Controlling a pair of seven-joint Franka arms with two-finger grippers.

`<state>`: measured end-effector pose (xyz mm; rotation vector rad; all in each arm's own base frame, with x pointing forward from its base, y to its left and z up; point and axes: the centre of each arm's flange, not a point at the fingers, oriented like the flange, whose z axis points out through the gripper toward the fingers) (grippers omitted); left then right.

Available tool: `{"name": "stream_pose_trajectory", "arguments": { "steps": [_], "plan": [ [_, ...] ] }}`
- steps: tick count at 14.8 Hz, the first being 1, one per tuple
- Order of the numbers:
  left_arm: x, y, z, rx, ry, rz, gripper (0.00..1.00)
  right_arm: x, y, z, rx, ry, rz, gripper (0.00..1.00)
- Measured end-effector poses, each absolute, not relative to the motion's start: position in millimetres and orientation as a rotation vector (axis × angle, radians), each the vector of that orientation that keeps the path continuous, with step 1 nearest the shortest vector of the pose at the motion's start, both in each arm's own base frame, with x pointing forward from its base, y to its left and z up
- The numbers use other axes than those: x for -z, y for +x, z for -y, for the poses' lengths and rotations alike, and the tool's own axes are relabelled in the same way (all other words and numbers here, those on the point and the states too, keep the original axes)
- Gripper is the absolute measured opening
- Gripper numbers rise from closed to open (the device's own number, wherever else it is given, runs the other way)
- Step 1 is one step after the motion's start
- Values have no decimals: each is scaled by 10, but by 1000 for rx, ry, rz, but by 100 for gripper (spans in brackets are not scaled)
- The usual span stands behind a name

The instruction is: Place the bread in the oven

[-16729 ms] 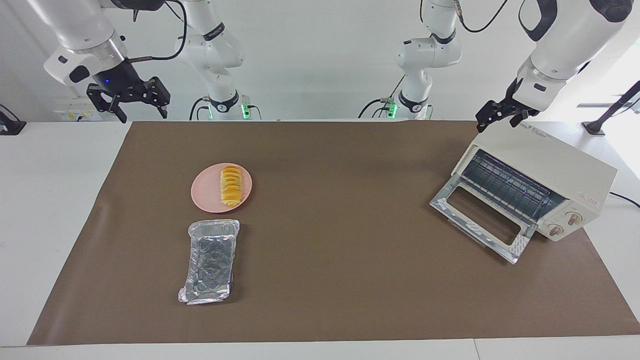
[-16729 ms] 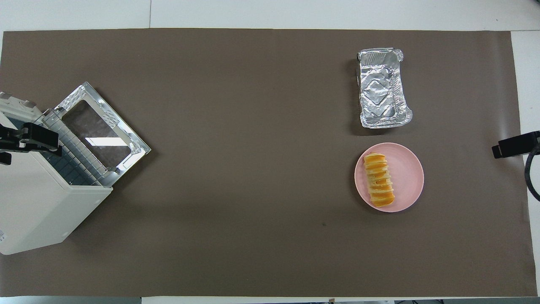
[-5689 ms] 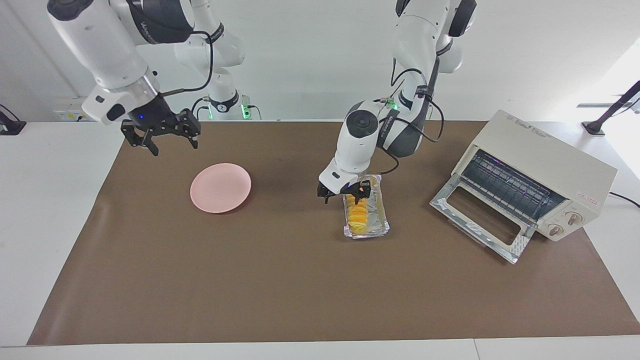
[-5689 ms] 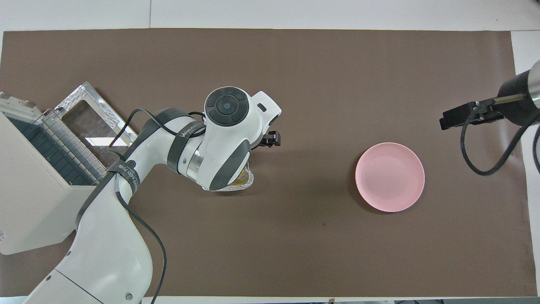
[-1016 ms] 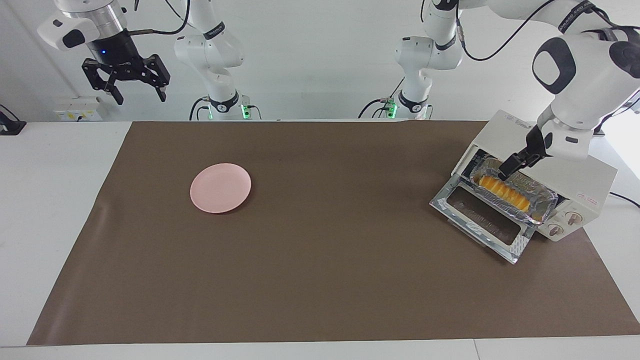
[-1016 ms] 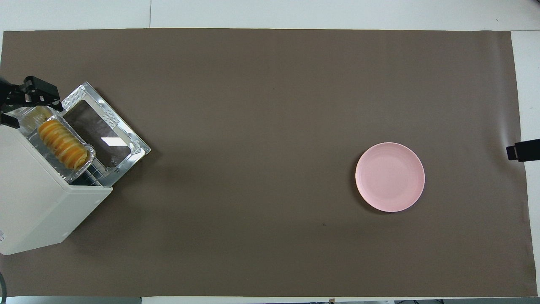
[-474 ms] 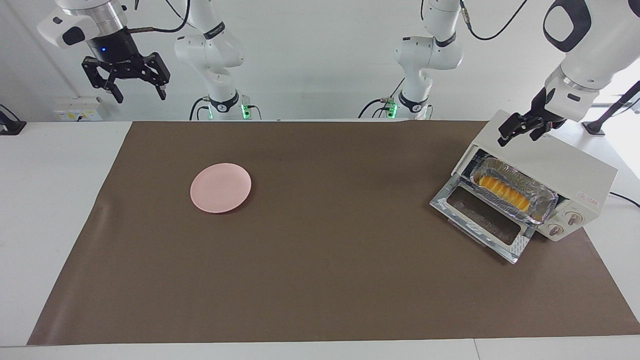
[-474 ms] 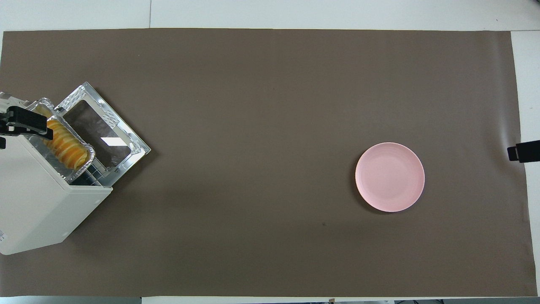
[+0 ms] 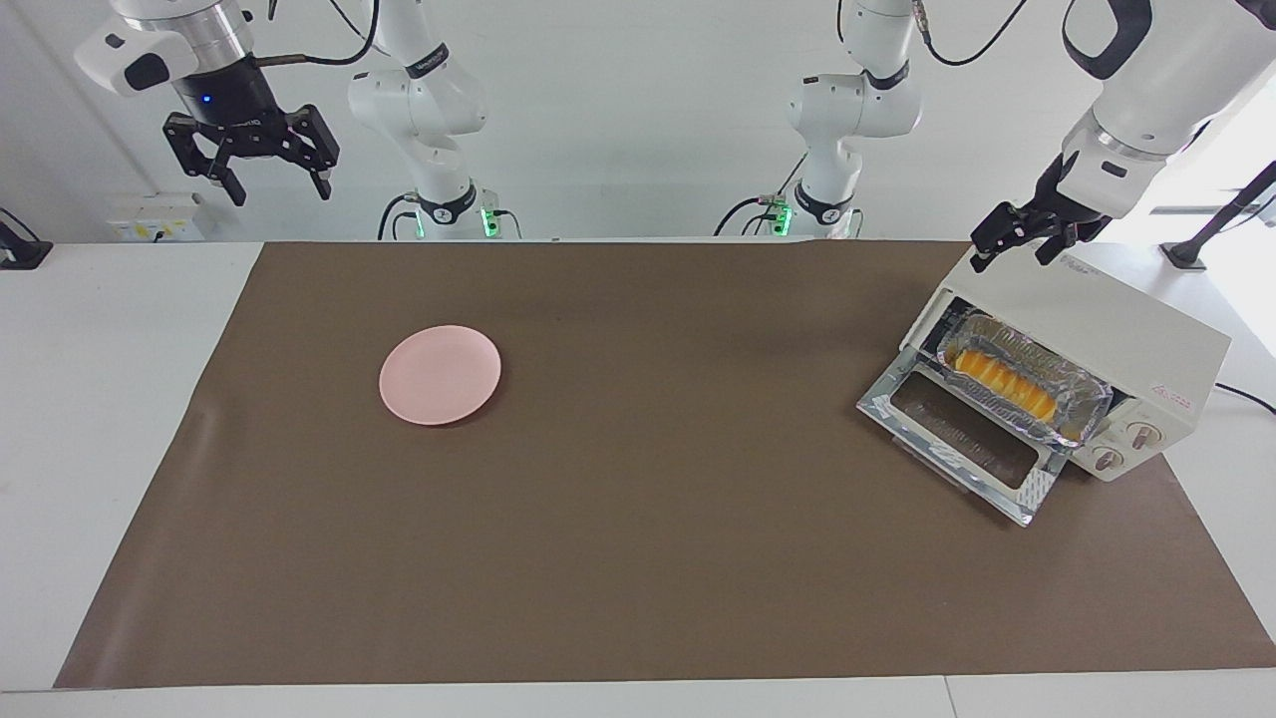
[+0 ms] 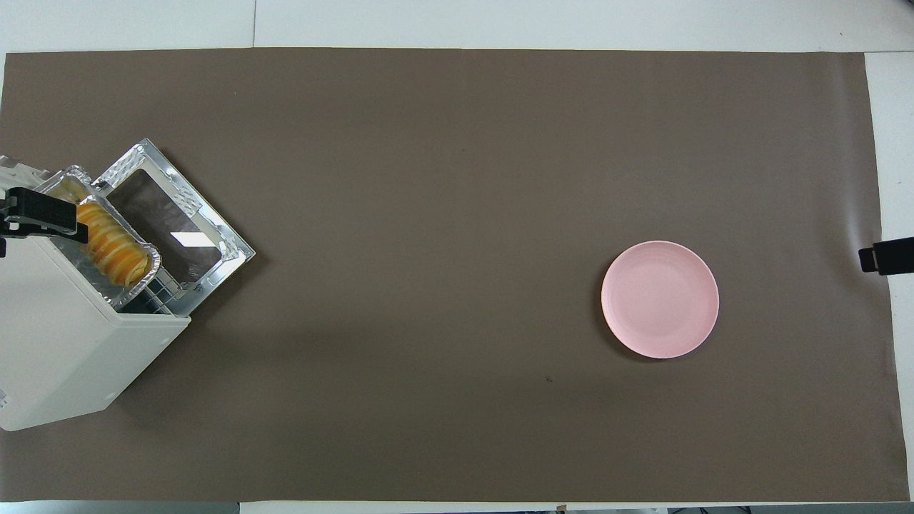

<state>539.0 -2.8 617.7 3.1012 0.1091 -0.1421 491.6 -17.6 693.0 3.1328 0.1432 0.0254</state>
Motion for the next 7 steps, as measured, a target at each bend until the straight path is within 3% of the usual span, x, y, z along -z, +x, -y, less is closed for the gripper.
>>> {"name": "stream_pose_trajectory", "arguments": {
  "steps": [7],
  "plan": [
    [-6161, 5393, 82, 141, 3102, -80, 100, -6930, 4916, 176, -25, 3133, -143, 100]
  ]
}}
